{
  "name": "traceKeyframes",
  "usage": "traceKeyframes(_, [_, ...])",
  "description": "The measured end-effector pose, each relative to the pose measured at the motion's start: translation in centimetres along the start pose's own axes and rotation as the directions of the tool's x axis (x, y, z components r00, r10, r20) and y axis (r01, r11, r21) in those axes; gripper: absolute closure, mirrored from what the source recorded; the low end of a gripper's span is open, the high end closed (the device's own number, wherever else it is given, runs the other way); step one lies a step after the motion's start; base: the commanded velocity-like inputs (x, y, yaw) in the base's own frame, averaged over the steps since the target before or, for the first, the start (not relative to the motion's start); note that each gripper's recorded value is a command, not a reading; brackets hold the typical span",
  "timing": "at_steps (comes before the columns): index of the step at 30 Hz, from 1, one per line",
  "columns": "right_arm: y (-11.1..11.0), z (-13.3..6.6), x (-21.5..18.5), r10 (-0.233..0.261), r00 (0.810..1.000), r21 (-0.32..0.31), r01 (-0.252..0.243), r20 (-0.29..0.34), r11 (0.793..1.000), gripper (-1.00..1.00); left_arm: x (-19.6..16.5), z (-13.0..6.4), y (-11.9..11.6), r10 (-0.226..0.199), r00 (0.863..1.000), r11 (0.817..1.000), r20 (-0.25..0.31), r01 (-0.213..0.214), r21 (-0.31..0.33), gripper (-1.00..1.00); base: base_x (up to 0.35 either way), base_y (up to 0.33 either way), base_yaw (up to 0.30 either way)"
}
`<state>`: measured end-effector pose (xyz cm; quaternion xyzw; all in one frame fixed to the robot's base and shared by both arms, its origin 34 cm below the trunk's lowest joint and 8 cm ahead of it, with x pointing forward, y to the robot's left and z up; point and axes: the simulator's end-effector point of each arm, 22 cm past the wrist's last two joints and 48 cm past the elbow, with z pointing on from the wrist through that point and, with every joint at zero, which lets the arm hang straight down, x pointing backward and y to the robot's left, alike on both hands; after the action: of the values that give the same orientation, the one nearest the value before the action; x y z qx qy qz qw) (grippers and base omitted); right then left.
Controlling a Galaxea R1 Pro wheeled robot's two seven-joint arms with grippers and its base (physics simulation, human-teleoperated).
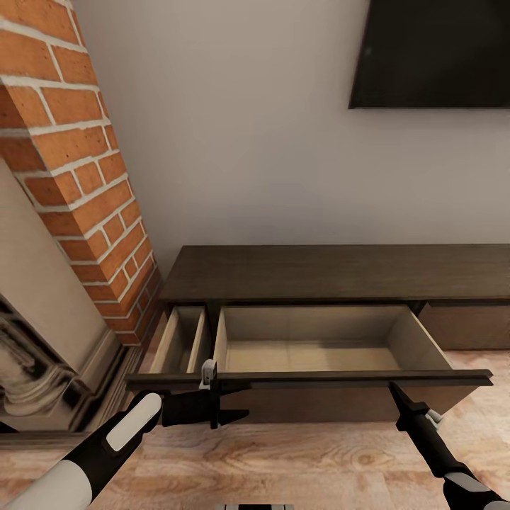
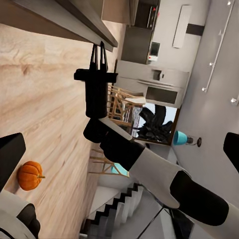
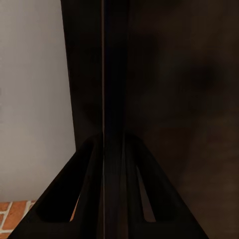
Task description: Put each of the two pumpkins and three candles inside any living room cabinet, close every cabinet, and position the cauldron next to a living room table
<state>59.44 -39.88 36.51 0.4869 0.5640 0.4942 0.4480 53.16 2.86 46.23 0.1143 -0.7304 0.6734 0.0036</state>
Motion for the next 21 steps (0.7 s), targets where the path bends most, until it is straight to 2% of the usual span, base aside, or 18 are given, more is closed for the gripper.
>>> traceKeyframes(21, [0.05, 0.46, -0.11, -0.020, 1.000, 0.014, 0.021, -0.015, 1.000, 1.00, -0.06, -0.15, 0.07, 0.000, 1.000, 1.000, 0.001, 0.000, -0.002, -1.00, -0.021, 0.000, 0.000])
